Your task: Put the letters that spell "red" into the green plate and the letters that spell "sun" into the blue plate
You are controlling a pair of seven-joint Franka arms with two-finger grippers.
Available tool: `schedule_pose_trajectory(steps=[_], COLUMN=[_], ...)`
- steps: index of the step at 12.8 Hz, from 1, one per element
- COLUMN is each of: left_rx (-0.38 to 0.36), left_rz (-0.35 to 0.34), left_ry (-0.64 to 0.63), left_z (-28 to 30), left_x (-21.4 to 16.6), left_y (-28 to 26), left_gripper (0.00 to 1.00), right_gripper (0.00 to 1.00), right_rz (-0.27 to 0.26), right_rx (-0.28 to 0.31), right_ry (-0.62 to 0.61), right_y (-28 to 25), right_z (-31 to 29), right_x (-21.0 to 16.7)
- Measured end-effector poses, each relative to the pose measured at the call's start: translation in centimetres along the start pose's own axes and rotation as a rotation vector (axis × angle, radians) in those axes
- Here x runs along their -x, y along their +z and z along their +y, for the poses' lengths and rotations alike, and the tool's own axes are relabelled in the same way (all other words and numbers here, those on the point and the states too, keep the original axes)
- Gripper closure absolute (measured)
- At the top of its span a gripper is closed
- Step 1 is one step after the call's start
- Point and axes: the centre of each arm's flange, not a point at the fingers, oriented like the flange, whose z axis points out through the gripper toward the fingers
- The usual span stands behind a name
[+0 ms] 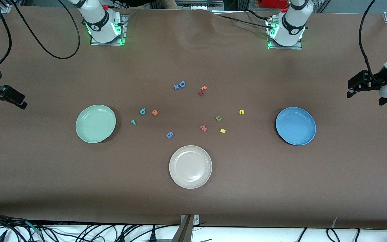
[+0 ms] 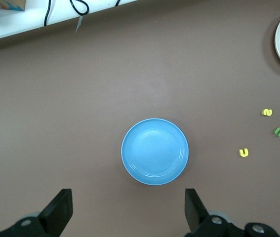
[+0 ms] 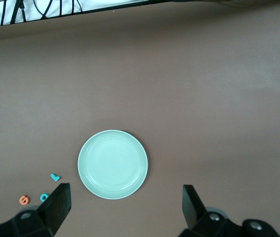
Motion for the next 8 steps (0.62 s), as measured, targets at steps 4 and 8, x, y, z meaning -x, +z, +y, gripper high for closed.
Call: schedule_pose_trajectory(steps=[4, 8], left_rx=[0.0, 0.0], left_rz=[0.0, -0.001], left_ry=[0.0, 0.0], left_z=[0.0, 0.0], left_x=[0.0, 0.0], left_y=[0.0, 0.0], left_gripper=[0.0, 0.0], right_gripper=[0.0, 0.0], right_rz=[-0.001, -0.05], right_rx=[0.005, 0.017], right_ry=[0.029, 0.055], right_y=[0.1, 2.5], right_z=[1.5, 2.9], right_x=[-0.2, -0.2])
